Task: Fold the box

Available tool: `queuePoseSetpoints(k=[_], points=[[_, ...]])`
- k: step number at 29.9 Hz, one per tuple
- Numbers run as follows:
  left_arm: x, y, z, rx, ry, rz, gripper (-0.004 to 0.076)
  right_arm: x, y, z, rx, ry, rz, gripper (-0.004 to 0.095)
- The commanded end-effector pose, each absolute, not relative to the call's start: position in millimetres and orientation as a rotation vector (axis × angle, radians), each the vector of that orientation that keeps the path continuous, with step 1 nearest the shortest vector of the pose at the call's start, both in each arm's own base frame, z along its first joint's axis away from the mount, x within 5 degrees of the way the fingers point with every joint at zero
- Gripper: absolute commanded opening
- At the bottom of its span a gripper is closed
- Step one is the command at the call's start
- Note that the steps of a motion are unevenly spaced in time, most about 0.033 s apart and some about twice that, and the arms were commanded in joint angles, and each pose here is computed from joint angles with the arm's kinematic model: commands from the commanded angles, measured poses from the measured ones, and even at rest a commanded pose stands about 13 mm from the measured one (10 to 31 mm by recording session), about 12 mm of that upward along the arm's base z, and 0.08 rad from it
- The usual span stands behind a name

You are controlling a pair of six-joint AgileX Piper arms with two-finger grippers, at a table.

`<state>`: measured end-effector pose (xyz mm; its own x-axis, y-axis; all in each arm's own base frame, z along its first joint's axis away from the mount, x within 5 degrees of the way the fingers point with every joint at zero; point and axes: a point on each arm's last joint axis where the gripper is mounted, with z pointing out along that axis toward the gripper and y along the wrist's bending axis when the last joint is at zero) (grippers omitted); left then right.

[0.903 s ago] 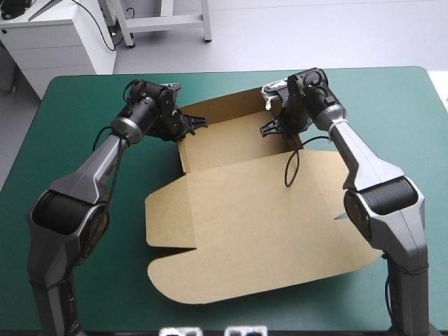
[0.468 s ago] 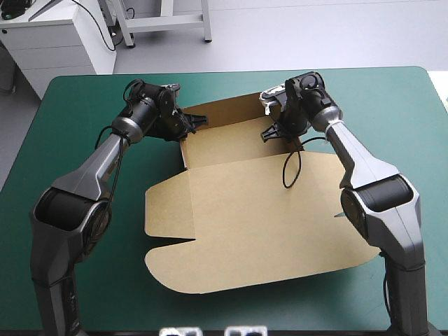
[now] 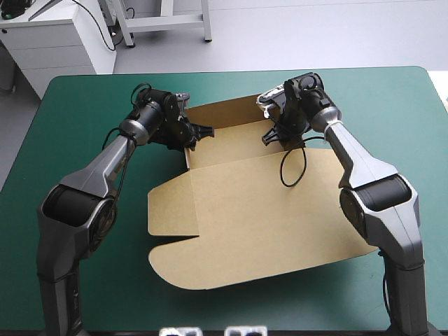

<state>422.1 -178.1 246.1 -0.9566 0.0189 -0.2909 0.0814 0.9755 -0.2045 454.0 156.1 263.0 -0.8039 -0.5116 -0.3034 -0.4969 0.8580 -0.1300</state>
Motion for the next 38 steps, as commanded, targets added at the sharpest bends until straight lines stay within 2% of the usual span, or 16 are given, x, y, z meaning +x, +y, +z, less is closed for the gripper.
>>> queuePoseSetpoints(k=[1,4,8,17,24,33,38], points=[[405,-206,260,0.084,2.852,-0.543,0.0291,446,152,304,-0.733,2.616,-0.010,0.0486],[405,-206,261,0.084,2.848,-0.544,0.0353,446,150,305,-0.723,2.617,-0.003,0.0486],[407,-207,266,0.080,2.831,-0.551,0.0384,446,148,307,-0.715,2.610,-0.003,0.0486],[411,-206,281,0.105,2.783,-0.522,0.0386,451,137,332,-0.639,2.543,0.066,0.0487],[412,-204,282,0.109,2.776,-0.497,0.0386,454,132,331,-0.625,2.547,0.135,0.0501],[414,-202,282,0.036,2.769,-0.465,0.0386,455,129,331,-0.675,2.533,0.111,0.0505],[414,-203,283,0.032,2.760,-0.478,0.0386,456,125,330,-0.688,2.534,0.053,0.0505]])
